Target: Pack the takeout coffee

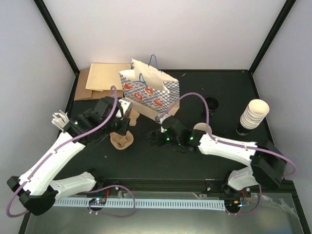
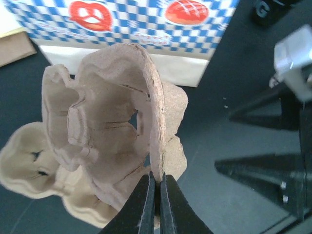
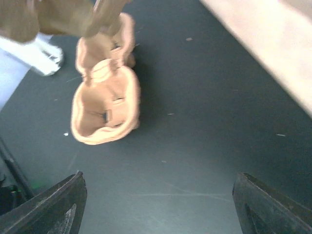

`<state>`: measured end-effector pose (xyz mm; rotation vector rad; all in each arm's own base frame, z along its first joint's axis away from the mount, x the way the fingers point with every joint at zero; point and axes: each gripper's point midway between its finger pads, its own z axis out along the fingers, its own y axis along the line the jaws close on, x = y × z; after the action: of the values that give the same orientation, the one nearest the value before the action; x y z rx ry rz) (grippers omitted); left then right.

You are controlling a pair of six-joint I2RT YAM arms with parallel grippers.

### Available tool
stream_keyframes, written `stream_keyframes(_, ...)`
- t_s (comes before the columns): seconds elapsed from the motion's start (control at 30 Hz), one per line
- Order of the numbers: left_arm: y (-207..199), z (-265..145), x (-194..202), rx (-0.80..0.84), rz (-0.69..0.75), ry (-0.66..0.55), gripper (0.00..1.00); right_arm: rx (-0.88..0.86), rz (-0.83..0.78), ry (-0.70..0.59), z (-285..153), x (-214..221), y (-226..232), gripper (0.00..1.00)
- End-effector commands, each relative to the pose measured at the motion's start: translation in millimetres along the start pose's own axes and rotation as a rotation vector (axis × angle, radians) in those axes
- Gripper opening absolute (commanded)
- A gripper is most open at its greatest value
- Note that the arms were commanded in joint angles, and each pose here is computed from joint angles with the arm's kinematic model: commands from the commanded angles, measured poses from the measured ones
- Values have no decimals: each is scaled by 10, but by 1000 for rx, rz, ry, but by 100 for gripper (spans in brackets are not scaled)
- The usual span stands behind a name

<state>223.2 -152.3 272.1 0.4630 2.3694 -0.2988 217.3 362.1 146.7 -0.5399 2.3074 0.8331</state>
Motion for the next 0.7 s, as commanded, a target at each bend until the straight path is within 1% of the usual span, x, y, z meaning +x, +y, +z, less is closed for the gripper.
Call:
stream_keyframes(0.0, -343, 169, -27, 124, 53, 16, 1, 171, 9, -14, -323, -4, -502, 84)
stream_keyframes(0.13, -535, 321, 41, 124, 71, 57, 1, 258, 32, -37, -640, -38, -807, 84)
stream_keyframes(0.3, -830, 481, 120, 115, 86, 80, 2, 358, 69, -83, -982, -94, -1076, 84)
stream_keyframes(0.43, -1056, 653, 216, 111, 74, 118, 2, 424, 123, -111, -1153, -85, -1247, 83)
stream_keyframes(0.47, -1101, 751, 274, 96, 79, 144, 2, 435, 131, -113, -1181, -75, -1271, 83)
stream_keyframes(0.53, -1186, 855, 350, 86, 85, 173, 4, 452, 140, -113, -1224, -50, -1305, 84)
stream_keyframes(0.57, -1234, 896, 384, 88, 89, 188, 12, 454, 141, -111, -1239, -43, -1306, 83)
stream_keyframes(0.6, -1299, 922, 410, 101, 98, 201, 24, 452, 140, -109, -1248, -36, -1303, 83)
stream_keyframes(0.67, -1441, 932, 451, 154, 125, 219, 56, 444, 130, -106, -1264, -35, -1285, 84)
